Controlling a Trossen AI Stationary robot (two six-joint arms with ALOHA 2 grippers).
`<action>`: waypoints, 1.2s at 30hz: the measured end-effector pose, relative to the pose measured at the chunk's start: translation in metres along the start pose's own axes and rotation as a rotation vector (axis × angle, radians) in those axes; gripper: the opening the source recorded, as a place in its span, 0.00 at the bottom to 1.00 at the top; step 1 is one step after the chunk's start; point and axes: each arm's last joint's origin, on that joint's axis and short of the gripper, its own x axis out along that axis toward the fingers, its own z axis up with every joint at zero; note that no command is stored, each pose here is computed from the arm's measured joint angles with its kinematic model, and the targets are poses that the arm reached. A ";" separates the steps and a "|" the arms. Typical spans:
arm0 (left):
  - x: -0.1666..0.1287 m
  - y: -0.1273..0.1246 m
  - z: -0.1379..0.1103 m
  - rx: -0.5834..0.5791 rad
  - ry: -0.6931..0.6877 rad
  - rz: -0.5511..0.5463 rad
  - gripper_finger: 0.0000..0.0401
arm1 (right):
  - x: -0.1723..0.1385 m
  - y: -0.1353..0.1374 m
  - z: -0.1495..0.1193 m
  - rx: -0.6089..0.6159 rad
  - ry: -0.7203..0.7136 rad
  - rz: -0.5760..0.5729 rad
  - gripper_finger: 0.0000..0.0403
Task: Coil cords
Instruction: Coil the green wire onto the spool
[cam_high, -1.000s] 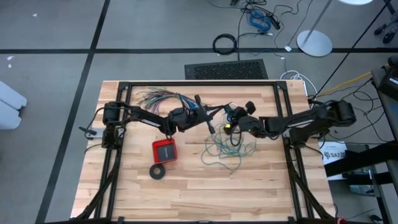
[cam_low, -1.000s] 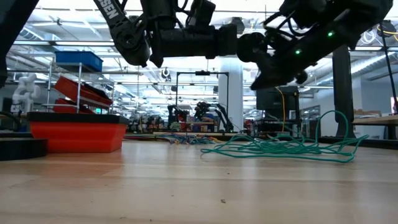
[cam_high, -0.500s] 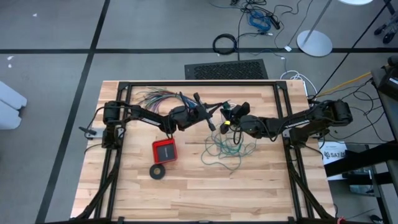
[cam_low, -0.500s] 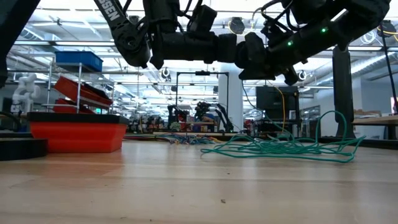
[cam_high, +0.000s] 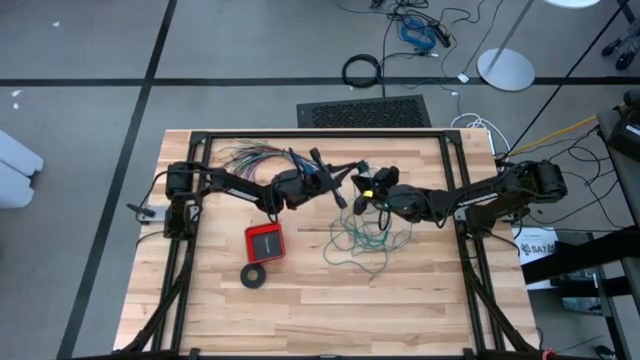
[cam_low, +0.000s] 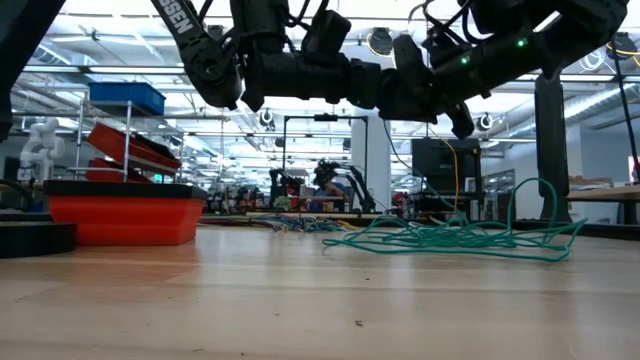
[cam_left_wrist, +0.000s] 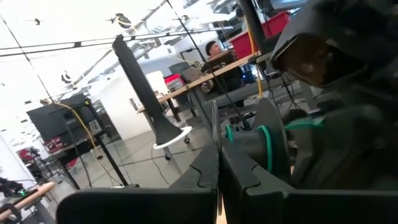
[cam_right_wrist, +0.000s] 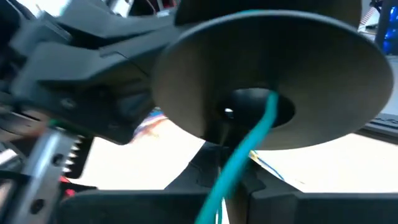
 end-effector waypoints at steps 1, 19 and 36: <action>0.000 0.001 -0.001 0.004 0.003 0.008 0.00 | 0.000 0.001 0.001 0.008 -0.010 0.005 0.00; 0.002 -0.001 -0.016 0.200 0.038 0.054 0.00 | -0.001 0.004 0.009 0.055 -0.087 0.018 0.00; -0.001 -0.017 -0.024 0.371 0.093 -0.083 0.00 | -0.003 0.002 0.003 0.062 0.028 0.048 0.00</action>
